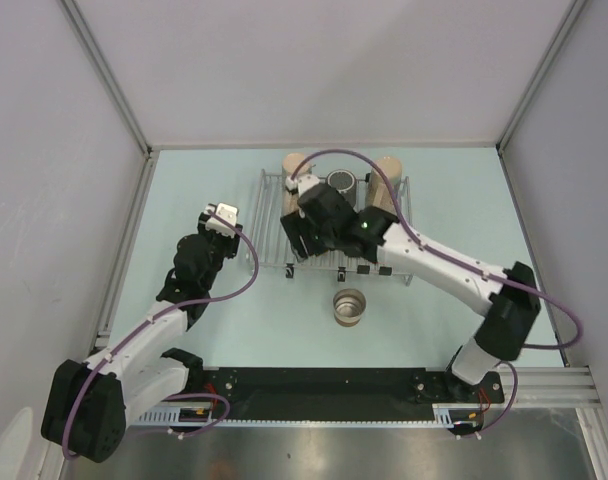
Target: Load the cups into the dish rack
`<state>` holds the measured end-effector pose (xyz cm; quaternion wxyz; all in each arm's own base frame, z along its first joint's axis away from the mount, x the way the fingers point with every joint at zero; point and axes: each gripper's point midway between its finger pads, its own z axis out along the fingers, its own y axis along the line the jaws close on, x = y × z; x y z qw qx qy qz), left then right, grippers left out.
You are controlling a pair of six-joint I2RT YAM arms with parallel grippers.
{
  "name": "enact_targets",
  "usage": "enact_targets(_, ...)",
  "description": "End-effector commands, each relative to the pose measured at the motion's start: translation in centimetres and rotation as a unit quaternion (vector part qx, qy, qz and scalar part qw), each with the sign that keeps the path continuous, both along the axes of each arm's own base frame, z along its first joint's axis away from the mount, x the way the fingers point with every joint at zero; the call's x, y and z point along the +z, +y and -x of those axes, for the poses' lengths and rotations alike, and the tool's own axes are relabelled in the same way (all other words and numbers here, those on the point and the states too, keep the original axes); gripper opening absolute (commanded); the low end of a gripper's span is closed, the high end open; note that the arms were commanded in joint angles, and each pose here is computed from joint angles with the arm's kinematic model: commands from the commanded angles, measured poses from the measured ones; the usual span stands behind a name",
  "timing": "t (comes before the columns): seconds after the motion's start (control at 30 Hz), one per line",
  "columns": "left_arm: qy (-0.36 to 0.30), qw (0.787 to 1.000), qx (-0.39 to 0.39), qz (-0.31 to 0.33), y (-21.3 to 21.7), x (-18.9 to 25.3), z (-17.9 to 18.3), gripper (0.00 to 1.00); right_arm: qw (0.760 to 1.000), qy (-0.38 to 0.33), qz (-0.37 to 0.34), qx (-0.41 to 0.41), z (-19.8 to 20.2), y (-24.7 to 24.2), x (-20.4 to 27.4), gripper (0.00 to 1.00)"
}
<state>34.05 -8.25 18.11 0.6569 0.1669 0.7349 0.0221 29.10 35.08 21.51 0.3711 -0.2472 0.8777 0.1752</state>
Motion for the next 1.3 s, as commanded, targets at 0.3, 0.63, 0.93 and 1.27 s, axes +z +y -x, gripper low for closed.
enact_targets(0.3, -0.017, 1.000, -0.008, 0.011, -0.2, 0.8, -0.1, 0.52, 0.996, 0.044, 0.042, -0.060, 11.8, -10.3, -6.3, 0.70)
enact_targets(0.63, -0.014, 1.000, -0.002, 0.009, 0.0, 0.5, -0.2, 0.53, 0.998, 0.032, 0.051, -0.031, 13.2, -7.8, -7.4, 0.66)
enact_targets(0.93, -0.018, 1.000, -0.001, 0.008, 0.1, 0.7, -0.1, 0.53, 0.996, 0.039, 0.081, -0.022, 12.7, -6.3, -10.3, 0.61)
enact_targets(1.27, -0.026, 1.000, -0.004, 0.013, 0.1, 1.0, 0.1, 0.54, 0.994, 0.058, 0.087, -0.022, 12.1, -6.0, -12.3, 0.20)
